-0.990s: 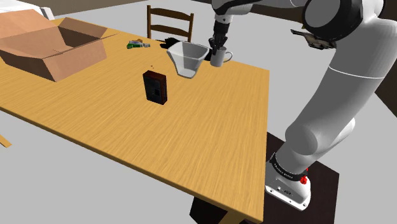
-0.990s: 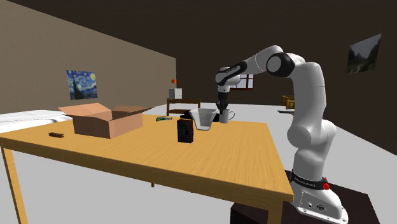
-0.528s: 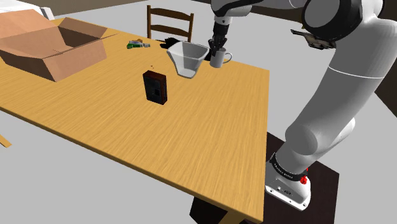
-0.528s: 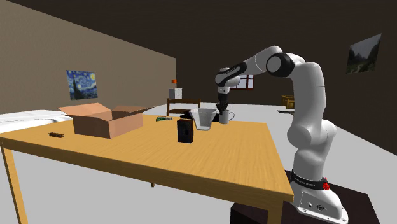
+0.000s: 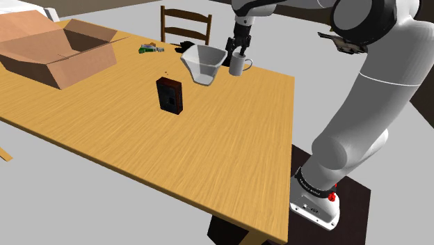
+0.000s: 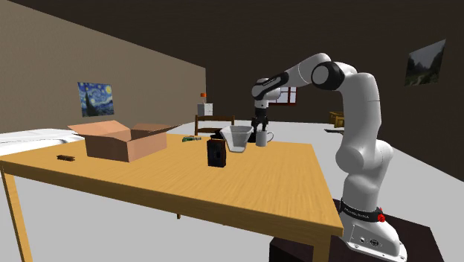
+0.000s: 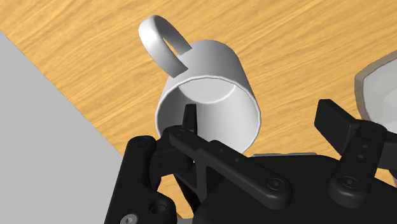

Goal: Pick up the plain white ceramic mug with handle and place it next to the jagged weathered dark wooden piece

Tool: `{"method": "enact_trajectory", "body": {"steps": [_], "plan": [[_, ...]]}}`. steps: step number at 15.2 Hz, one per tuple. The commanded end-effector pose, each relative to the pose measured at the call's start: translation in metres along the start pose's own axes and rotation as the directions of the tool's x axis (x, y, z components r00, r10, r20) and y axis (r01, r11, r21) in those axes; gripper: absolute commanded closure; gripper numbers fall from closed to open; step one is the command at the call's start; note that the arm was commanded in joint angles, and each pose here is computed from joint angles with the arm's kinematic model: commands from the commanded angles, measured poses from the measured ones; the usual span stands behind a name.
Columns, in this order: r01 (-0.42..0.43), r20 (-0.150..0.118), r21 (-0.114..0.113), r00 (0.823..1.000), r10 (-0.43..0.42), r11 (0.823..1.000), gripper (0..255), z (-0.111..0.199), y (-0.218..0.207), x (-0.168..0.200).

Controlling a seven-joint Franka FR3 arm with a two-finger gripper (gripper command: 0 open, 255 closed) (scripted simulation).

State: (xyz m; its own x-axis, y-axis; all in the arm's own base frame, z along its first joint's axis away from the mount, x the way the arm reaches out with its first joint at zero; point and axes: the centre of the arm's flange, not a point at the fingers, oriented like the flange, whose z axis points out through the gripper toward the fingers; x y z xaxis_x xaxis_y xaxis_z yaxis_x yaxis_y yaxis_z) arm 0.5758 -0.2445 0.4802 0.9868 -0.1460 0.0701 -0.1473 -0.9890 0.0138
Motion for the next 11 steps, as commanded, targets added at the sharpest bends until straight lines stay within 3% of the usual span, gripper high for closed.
{"method": "enact_trajectory", "body": {"steps": [1,3,11], "plan": [[0.002,0.002,0.001,1.0,-0.002,1.0,0,-0.02,-0.002,0.0],[0.002,0.002,0.001,1.0,-0.002,1.0,0,-0.043,-0.002,0.0],[0.002,0.002,0.001,1.0,-0.002,1.0,0,-0.043,-0.002,0.0]]}}
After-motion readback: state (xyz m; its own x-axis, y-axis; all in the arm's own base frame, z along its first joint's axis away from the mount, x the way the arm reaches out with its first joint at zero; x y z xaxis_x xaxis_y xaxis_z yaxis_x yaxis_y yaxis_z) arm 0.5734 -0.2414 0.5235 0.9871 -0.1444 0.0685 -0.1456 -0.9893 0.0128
